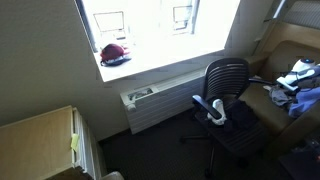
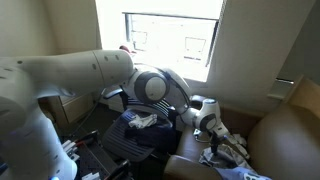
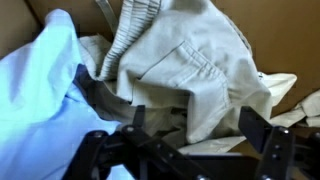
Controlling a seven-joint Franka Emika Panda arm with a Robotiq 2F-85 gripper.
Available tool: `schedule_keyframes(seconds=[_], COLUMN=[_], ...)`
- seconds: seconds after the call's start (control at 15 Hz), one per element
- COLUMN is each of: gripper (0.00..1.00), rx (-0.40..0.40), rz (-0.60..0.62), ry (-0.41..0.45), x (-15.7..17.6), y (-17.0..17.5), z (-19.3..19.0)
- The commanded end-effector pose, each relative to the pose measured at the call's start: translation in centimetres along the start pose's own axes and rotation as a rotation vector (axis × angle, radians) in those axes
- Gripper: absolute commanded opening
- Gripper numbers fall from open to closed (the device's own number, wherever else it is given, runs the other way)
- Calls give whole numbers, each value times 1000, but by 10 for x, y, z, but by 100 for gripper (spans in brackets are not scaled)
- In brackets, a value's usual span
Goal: Put the clothes on the brown chair onto the black chair and vice-versa
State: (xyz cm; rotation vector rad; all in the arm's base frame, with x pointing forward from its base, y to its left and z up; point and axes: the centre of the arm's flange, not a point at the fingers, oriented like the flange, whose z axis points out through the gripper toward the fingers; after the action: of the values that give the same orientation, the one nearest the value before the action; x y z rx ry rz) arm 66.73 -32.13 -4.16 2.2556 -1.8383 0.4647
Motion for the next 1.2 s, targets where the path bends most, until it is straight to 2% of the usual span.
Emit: schedule_keyframes(seconds=[0.0, 0.33, 0.47, 0.6, 0.67, 0.87, 0.93, 1.13], gripper=[100, 100, 100, 100, 100, 100, 100, 100], rx=[2, 4, -22, -82, -38, -69, -26, -29], rz=[5, 23, 34, 50, 38, 45, 32, -51], ry=[6, -13, -36, -56, -29, -44, -54, -211], x=[0, 1, 4, 7, 1, 2, 1, -7], y=[4, 1, 5, 8, 11, 18, 17, 11], z=[3, 7, 17, 30, 8, 12, 5, 31])
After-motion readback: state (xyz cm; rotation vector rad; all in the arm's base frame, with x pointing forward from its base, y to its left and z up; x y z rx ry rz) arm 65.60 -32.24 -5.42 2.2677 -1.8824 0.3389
